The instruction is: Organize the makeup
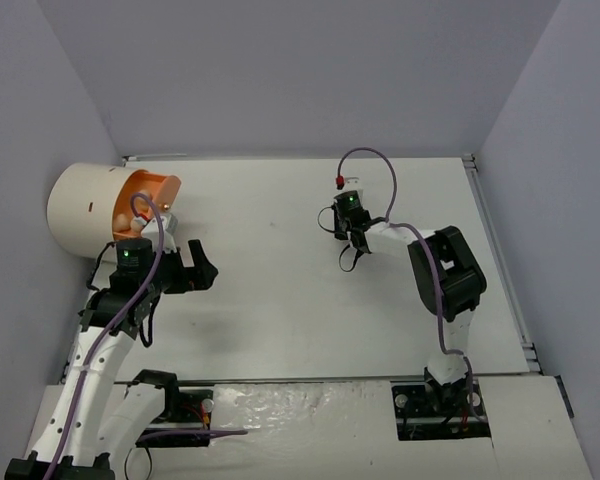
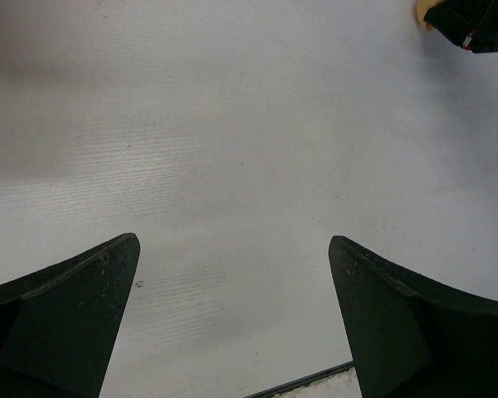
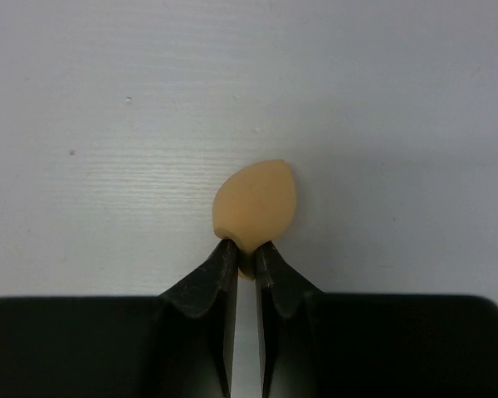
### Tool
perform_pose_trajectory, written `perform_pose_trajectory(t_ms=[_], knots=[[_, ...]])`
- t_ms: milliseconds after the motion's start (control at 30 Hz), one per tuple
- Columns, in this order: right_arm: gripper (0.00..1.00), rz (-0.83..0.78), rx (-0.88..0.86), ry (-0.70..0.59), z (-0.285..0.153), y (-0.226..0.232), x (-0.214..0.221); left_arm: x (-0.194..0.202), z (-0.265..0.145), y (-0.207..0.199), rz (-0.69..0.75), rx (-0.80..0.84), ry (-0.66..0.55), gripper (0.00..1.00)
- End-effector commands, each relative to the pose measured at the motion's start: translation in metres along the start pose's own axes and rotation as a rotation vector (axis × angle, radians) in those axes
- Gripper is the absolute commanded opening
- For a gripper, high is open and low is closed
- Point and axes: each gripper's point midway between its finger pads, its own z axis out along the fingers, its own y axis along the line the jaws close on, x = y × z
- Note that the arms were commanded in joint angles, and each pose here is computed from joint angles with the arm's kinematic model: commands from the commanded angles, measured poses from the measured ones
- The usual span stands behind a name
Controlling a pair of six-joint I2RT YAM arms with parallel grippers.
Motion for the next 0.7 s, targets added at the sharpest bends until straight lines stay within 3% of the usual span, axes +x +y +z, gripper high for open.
perform_pose_trajectory(t_ms=[0,100,367,667], knots=[[0.0,-0.11,-0.235,-0.308,-0.091,0.053,-0.071,-0.042,-0.016,-0.036,-0.049,0.125,-0.108,0.97],[0.0,-0.209,-0.388,-0.402,-0.149,0.083,-0.06,-0.061,-0.03,-0.059,-0.114,0.201,-0.131,0.97],[0.0,-0.213,-0.806,-0.727,-0.306,0.135,-0.078,-0.098,-0.054,-0.132,-0.249,0.417,-0.105,0.97],[0.0,-0.193,-0.979,-0.847,-0.374,0.141,-0.096,-0.108,-0.045,-0.203,-0.206,0.485,-0.089,0.97]])
